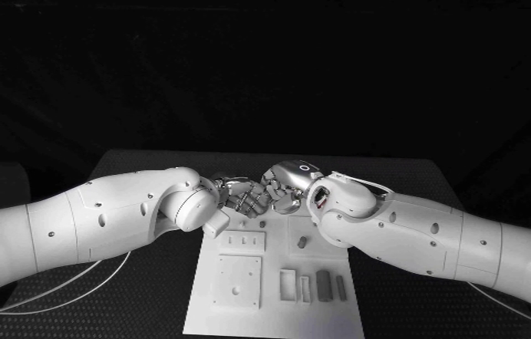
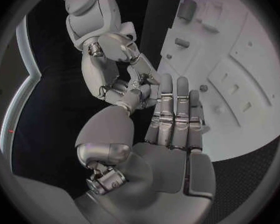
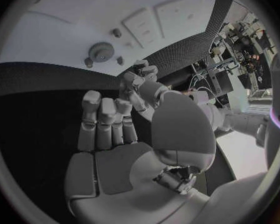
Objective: Assemble the parts on the task board
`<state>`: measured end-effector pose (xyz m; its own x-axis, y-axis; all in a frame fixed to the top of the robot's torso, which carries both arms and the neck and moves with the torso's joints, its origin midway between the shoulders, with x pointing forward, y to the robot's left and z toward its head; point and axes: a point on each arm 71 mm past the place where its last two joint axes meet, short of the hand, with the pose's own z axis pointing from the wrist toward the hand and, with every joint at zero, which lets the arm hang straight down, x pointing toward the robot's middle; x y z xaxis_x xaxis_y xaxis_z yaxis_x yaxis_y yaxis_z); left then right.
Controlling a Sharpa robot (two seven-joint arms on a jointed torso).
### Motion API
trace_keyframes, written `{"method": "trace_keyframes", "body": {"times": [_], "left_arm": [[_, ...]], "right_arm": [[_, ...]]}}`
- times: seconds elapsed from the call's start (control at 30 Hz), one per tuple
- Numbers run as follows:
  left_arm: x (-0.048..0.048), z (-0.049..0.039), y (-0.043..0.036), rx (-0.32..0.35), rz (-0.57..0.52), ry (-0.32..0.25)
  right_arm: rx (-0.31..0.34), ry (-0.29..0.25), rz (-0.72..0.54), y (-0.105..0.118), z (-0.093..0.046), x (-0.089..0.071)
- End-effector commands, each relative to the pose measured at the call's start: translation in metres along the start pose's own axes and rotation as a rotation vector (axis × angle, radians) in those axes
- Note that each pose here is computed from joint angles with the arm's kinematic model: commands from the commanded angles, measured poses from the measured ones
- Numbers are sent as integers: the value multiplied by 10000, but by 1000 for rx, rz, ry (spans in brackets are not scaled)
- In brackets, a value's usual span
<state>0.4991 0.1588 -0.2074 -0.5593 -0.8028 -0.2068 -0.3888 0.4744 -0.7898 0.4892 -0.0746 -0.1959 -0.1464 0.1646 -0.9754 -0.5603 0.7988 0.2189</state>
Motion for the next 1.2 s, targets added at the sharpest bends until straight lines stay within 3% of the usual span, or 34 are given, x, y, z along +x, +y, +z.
{"method": "trace_keyframes", "body": {"times": [0.03,0.43,1.2], "left_arm": [[-41,-5,-19,9,-8,-17],[-9,-6,-25,8,19,-2],[-52,-17,1,4,78,-18]], "right_arm": [[-16,12,1,21,-21,26],[-8,13,5,0,-24,29],[23,27,21,-93,-63,44]]}}
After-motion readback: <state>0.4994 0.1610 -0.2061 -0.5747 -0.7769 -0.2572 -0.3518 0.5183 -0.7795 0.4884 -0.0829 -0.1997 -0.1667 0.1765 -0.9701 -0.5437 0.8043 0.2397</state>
